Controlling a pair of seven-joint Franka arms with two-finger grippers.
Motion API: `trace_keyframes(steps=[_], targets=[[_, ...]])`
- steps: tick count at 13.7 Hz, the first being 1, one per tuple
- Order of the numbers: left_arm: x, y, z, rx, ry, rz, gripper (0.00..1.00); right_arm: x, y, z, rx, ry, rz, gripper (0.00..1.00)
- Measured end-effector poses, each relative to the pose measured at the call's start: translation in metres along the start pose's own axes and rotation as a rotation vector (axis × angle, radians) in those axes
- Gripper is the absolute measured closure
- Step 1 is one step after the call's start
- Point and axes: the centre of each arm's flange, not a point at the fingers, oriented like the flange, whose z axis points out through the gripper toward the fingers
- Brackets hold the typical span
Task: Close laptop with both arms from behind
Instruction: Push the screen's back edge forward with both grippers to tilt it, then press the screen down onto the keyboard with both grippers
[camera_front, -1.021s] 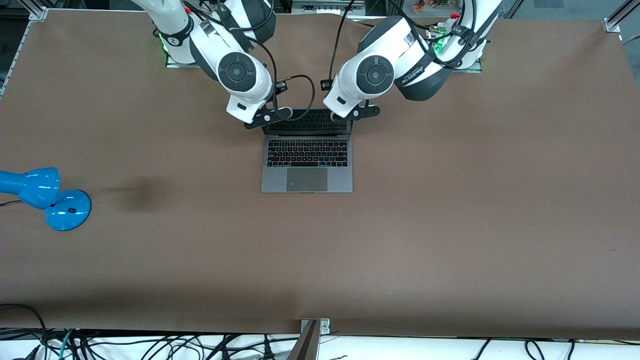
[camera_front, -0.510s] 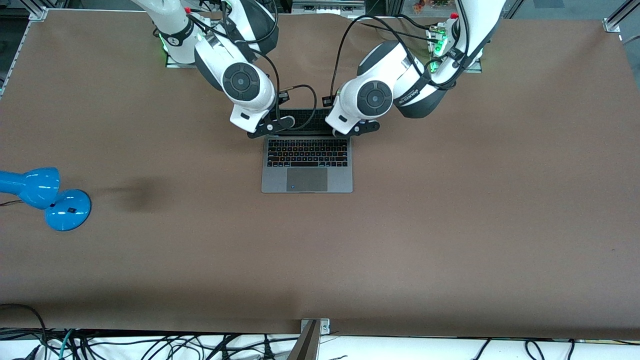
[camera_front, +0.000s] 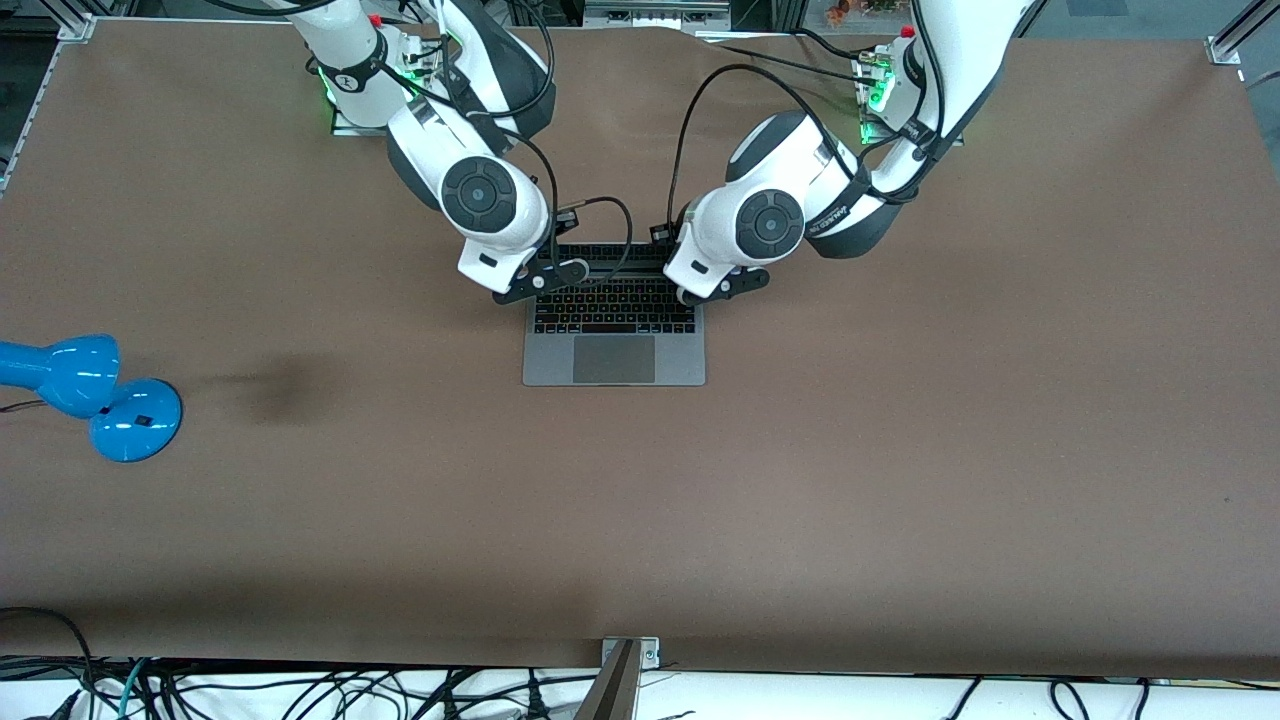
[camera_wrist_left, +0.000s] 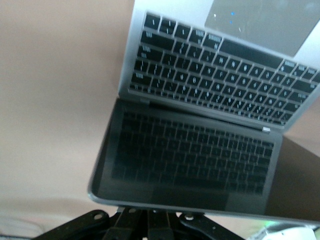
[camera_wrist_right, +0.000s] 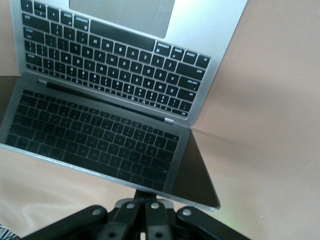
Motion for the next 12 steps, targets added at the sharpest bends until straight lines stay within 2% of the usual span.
trace_keyframes(steps=[4,8,12], targets=[[0.023,0.004,0.000,-0.012,0.006,-0.006,0.99,0.022,0.014,0.001,0.017,0.007,0.025,0.99],[0.053,0.001,-0.003,-0.027,0.012,-0.032,0.99,0.041,0.024,0.007,-0.002,0.016,0.027,0.99],[0.076,0.000,0.007,-0.016,0.014,-0.039,0.99,0.066,0.032,0.019,0.032,0.041,0.045,0.99]])
